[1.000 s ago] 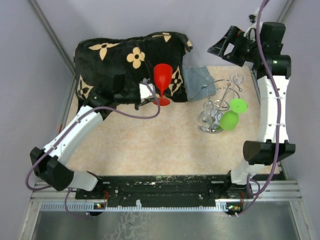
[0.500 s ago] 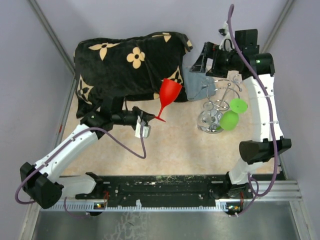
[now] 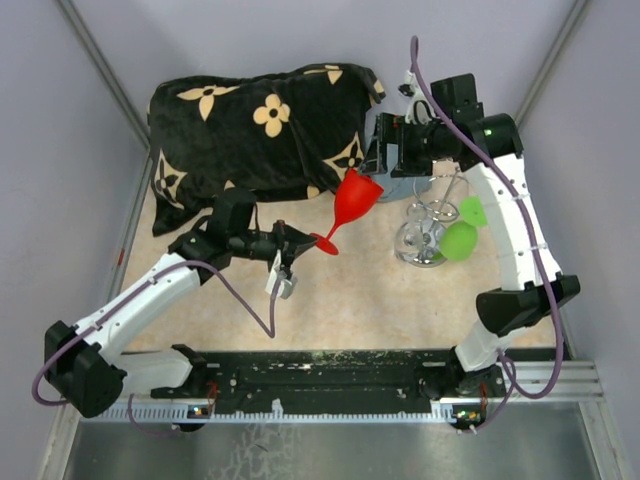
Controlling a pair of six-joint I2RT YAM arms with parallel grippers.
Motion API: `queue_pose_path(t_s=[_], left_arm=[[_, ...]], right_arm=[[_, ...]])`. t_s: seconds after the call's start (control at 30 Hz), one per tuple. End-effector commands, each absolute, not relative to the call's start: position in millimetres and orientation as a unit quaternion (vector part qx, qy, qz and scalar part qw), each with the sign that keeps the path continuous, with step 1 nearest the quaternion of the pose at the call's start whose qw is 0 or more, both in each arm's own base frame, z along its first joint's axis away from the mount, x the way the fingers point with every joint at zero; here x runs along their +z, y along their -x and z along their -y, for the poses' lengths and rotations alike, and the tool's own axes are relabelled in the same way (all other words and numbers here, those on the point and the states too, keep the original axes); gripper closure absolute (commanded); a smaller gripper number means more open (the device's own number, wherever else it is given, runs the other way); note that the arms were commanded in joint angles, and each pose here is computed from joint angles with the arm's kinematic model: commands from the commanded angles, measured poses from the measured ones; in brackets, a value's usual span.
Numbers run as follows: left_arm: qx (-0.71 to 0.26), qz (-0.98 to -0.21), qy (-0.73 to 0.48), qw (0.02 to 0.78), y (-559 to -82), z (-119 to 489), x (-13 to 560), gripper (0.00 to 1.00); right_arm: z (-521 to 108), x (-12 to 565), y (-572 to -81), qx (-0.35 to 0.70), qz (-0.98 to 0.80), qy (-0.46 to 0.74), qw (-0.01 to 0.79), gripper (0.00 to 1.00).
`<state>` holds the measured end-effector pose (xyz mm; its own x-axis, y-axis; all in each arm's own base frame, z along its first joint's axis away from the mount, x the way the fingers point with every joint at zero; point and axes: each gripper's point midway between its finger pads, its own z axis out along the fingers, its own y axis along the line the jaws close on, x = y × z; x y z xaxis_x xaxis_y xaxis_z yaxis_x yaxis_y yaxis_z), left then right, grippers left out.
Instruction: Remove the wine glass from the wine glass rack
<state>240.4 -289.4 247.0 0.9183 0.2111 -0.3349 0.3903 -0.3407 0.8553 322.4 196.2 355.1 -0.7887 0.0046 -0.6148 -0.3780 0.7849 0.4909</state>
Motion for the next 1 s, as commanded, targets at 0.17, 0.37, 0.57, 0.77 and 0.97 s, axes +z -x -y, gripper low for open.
queue_pose_path(t_s=[0.17, 0.37, 0.57, 0.77, 0.97], left_arm=[[-0.063, -0.110, -0.812, 0.569, -233.4, 299.0, 250.0, 1.00], [-0.056, -0.091, -0.807, 0.581, -232.9, 303.1, 251.3, 1.00], [-0.039, -0.076, -0.797, 0.598, -238.9, 307.8, 257.1, 1.00], [-0.010, -0.052, -0.766, 0.641, -239.5, 309.3, 266.4, 1.00], [0.020, -0.068, -0.766, 0.639, -254.6, 308.4, 257.5, 0.97]], right_arm=[[-224.5, 378.0, -310.6, 0.338, -0.867, 0.160, 0.330, 0.06], [-248.9, 350.8, -305.5, 0.339, -0.877, 0.186, 0.285, 0.06], [-266.2, 335.6, -295.4, 0.338, -0.881, 0.210, 0.255, 0.19], [-264.2, 331.7, -292.3, 0.333, -0.884, 0.213, 0.248, 1.00], [-258.0, 345.9, -292.2, 0.323, -0.882, 0.213, 0.270, 1.00]])
